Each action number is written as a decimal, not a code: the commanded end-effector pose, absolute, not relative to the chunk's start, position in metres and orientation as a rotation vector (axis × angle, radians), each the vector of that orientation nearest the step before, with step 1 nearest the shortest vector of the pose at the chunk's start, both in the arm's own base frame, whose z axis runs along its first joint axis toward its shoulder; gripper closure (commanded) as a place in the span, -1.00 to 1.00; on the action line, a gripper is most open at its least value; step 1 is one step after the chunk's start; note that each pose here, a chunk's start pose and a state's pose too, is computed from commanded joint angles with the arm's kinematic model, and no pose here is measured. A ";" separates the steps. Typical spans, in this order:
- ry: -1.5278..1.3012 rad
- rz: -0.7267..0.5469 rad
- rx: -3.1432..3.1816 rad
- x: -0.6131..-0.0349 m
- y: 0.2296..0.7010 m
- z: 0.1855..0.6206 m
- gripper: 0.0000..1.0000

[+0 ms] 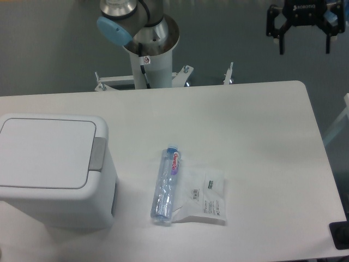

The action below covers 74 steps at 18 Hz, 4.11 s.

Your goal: Open the trash can

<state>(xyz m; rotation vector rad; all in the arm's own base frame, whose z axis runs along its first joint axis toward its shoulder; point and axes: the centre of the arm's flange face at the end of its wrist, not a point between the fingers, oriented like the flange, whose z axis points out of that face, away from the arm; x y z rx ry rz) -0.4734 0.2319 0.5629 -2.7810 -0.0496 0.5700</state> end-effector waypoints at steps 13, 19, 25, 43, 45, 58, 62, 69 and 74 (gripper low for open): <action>-0.418 0.416 -2.622 -0.437 0.310 0.560 -1.00; -0.599 0.264 -2.572 -0.396 0.359 0.545 -1.00; -0.724 0.122 -2.491 -0.353 0.407 0.544 -1.00; -0.842 -0.113 -2.409 -0.281 0.512 0.501 -1.00; -0.829 -0.124 -2.426 -0.275 0.520 0.494 -1.00; -0.814 -0.137 -2.443 -0.271 0.528 0.487 -1.00; -0.809 -0.147 -2.456 -0.269 0.534 0.480 -1.00; -0.808 -0.148 -2.455 -0.270 0.535 0.480 -1.00; -0.808 -0.148 -2.458 -0.269 0.536 0.476 -1.00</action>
